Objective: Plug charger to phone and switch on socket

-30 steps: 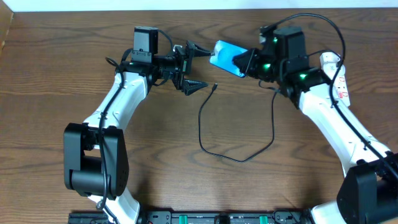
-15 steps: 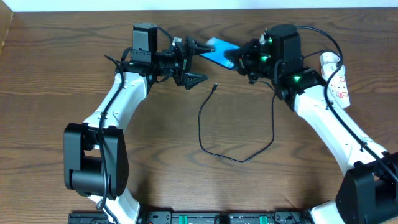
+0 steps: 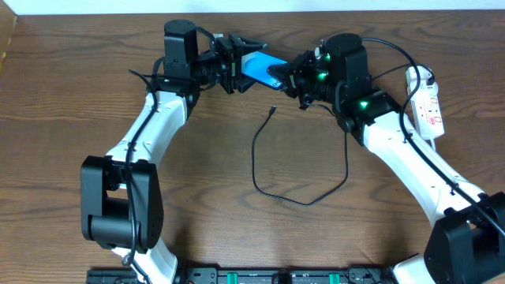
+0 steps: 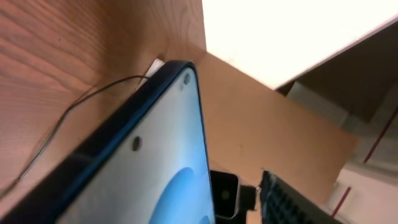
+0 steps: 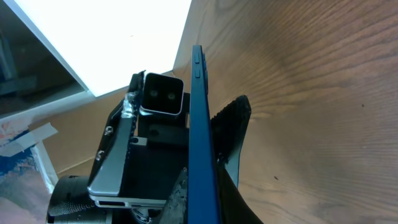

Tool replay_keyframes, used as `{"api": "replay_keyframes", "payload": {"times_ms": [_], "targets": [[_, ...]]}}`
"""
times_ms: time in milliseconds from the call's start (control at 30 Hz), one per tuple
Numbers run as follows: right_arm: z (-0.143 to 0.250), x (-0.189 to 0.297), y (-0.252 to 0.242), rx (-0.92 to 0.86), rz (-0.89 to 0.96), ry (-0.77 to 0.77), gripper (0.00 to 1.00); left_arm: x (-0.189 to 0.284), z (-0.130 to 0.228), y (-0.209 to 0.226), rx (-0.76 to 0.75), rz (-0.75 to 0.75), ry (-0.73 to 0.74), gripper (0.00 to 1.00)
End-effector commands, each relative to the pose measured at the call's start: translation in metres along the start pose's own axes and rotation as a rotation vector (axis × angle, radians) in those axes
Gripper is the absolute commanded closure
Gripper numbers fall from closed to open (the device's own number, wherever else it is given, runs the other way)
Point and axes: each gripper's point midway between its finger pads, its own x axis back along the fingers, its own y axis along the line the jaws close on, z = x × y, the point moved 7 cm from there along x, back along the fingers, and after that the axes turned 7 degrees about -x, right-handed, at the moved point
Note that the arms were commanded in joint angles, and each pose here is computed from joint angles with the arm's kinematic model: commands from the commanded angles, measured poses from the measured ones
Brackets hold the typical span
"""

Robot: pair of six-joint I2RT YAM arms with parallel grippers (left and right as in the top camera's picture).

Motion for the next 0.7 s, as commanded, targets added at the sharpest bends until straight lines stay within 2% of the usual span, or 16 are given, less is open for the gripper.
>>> {"api": "replay_keyframes", "payload": {"times_ms": [0, 300, 400, 433, 600, 667], "targets": [[0.008, 0.007, 0.014, 0.012, -0.04, 0.024, 0.98, 0.004, 0.003, -0.016, 0.021, 0.028, -0.021, 0.43], [0.009, 0.007, 0.014, 0.012, -0.04, 0.025, 0.98, 0.004, 0.002, -0.016, 0.125, 0.03, -0.027, 0.75], [0.01, 0.007, 0.014, 0.013, -0.039, 0.031, 0.98, 0.004, 0.001, -0.016, 0.148, 0.031, -0.038, 0.81], [0.011, 0.006, 0.014, 0.014, -0.038, 0.033, 0.98, 0.004, 0.001, -0.016, 0.154, 0.031, -0.041, 0.9], [0.016, 0.004, 0.008, 0.005, -0.008, 0.042, 0.98, 0.004, -0.001, -0.016, 0.162, 0.033, -0.056, 0.93], [0.016, 0.004, 0.004, -0.005, 0.014, 0.04, 0.93, 0.004, -0.001, -0.016, 0.161, 0.033, -0.056, 0.93]]}}
